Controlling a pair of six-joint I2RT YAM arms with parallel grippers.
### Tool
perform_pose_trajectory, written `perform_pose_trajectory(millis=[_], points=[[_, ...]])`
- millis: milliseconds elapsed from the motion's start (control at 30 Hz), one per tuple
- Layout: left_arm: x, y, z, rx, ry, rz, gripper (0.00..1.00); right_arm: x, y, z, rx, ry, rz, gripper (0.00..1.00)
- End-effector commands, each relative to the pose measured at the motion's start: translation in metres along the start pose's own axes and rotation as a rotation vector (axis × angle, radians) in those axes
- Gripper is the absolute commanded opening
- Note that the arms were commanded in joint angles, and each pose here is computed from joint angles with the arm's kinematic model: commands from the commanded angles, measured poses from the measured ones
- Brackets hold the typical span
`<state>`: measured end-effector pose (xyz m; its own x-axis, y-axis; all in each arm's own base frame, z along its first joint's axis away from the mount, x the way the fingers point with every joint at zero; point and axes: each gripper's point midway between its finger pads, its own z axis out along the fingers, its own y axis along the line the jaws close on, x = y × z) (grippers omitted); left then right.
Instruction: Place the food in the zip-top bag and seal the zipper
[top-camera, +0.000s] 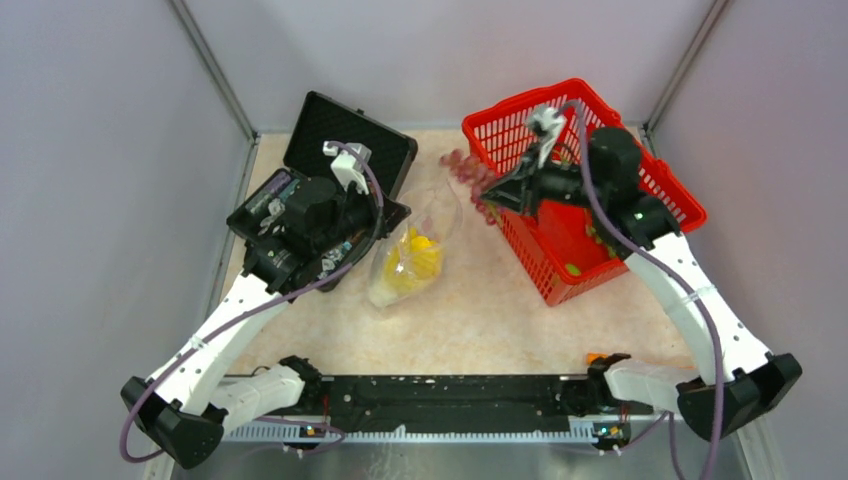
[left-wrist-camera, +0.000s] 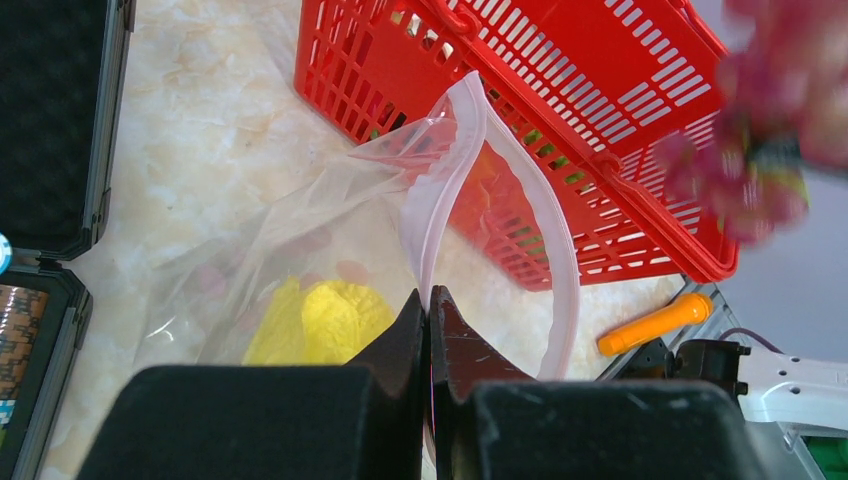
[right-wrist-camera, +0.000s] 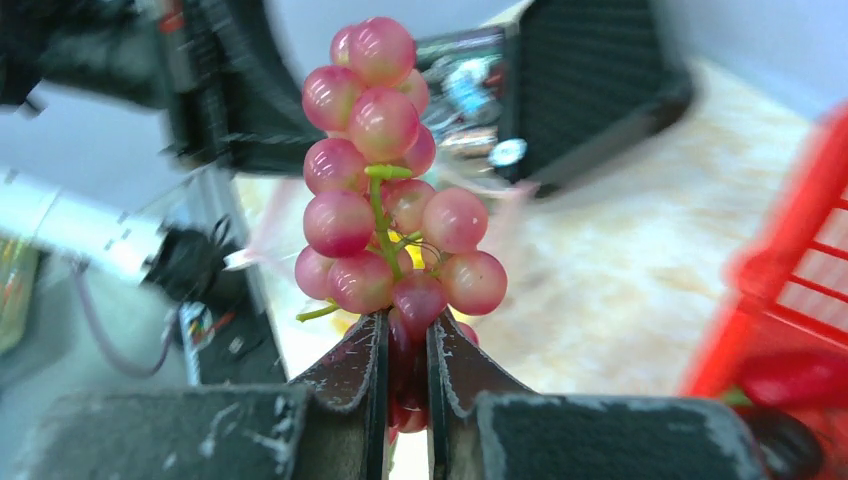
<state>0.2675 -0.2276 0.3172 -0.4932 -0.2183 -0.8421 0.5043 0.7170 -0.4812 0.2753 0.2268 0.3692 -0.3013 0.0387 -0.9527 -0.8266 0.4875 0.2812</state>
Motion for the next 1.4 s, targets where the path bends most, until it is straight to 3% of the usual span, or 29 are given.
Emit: perform_pose_trajectory(millis=[0,133,300,367,567,833,1367], points=[[-0.019,-0.011,-0.001,0.041,-0.06,0.024,0.0,0.032,0.051,0.011,-0.109,0.234,-0.18,0.0],[-0.016,-0.009,-0.001,0.038,-0.055,0.021,0.0,0.056,0.048,0.015,-0.023,0.36,-0.232,0.0],[-0.017,-0.011,0.0,0.049,-0.056,0.022,0.0,0.042,0.049,0.027,0.007,0.288,-0.257,0.0],[-0.019,-0.012,-0.001,0.049,-0.06,0.025,0.0,0.055,0.056,0.027,-0.034,0.364,-0.239,0.0],[-0.015,-0.018,0.002,0.085,-0.033,0.024,0.0,0.087,0.032,0.036,0.117,0.58,-0.239,0.0],[0.004,-0.028,0.015,0.111,0.057,0.092,0.0,0.084,0.016,0.043,0.278,0.659,-0.236,0.0],[0.031,-0.055,0.029,0.133,0.103,0.211,0.0,0.052,0.037,0.072,0.251,0.514,-0.07,0.02]])
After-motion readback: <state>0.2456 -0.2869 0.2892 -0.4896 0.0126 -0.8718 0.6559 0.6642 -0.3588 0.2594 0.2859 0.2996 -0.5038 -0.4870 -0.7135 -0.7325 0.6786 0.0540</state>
